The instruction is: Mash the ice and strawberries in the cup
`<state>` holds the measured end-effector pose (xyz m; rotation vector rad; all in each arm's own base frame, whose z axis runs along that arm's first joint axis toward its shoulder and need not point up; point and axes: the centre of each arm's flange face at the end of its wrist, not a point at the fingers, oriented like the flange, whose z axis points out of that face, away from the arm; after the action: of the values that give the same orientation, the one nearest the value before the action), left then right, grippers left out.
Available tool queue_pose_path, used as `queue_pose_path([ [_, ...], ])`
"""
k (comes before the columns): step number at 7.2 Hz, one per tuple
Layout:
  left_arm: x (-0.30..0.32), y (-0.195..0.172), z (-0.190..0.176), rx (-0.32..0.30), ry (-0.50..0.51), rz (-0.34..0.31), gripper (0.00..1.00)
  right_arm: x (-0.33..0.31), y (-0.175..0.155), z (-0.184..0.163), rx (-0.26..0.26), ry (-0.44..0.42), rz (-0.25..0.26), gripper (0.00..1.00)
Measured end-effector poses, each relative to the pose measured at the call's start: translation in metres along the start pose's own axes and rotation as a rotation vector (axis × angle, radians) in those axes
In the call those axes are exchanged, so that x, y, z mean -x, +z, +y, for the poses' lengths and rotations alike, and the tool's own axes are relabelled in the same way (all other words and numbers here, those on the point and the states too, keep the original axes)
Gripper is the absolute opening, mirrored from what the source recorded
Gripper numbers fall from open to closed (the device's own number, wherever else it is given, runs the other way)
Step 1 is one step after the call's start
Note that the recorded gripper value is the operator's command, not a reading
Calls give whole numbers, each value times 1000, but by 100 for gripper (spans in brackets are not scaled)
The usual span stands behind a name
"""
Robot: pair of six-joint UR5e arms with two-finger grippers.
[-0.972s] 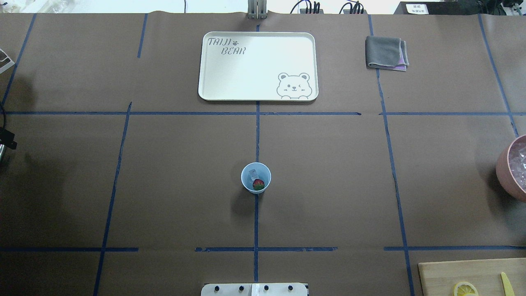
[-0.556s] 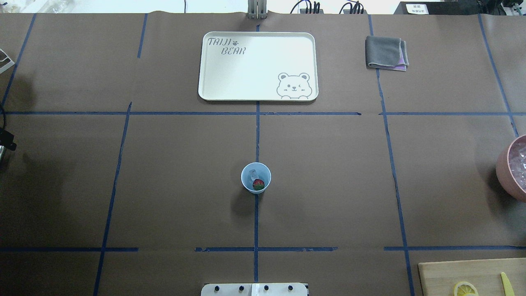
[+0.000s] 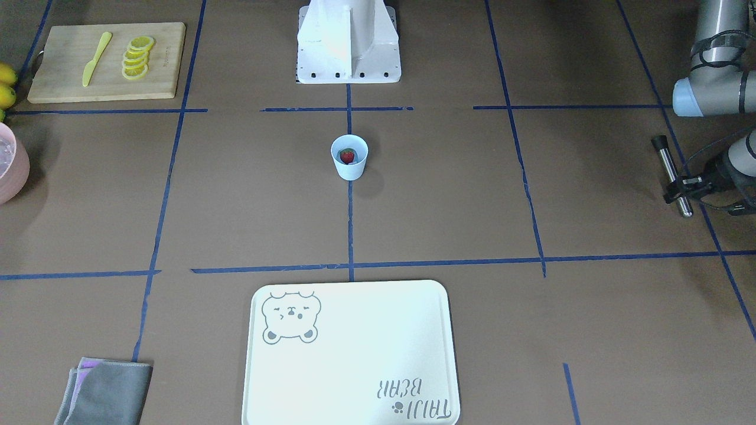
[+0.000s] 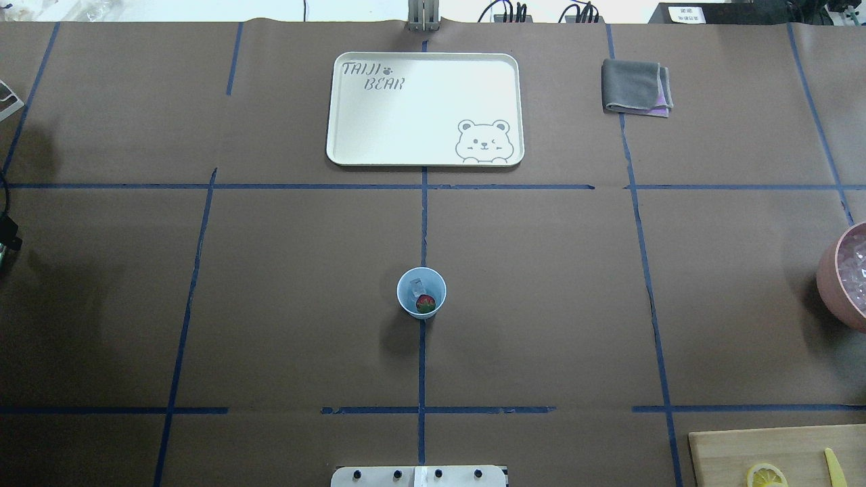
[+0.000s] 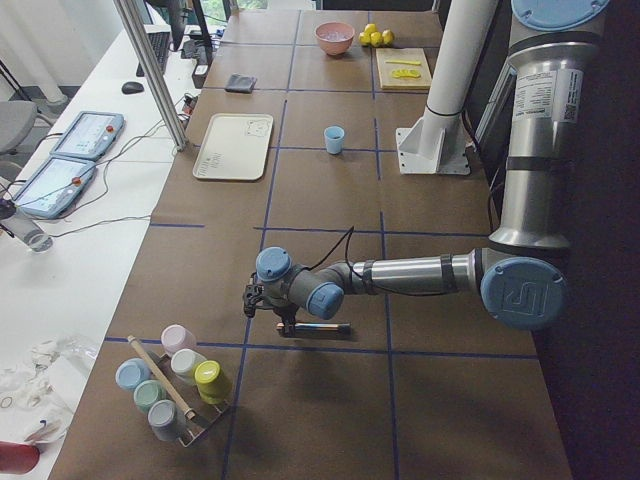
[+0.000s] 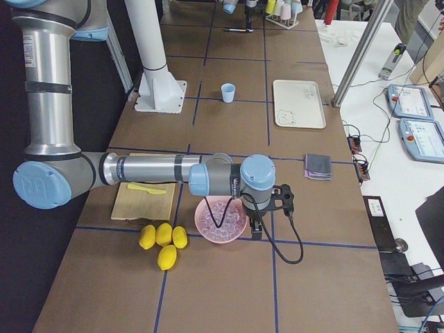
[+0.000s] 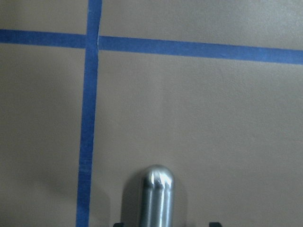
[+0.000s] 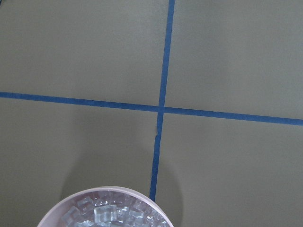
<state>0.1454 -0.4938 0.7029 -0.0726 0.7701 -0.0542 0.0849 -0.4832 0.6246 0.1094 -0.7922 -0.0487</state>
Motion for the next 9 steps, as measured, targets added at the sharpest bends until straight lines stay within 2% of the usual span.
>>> queue_pose_path([
  [2, 4, 1, 3, 3, -3, -3, 31, 0, 0, 0, 0, 0, 0, 99],
  [3, 5, 2, 4, 3, -3, -3, 26, 0, 0, -1, -1, -1, 0, 99],
  [5, 4, 1, 4, 1, 0, -3, 7, 1, -1, -1, -2, -1, 0, 99],
  [7, -10, -13, 3, -21, 21, 12, 0, 1, -1, -1, -2, -1, 0, 99],
  [9, -36, -39, 3, -65, 65, 40, 0, 1, -1, -1, -1, 1, 0, 99],
])
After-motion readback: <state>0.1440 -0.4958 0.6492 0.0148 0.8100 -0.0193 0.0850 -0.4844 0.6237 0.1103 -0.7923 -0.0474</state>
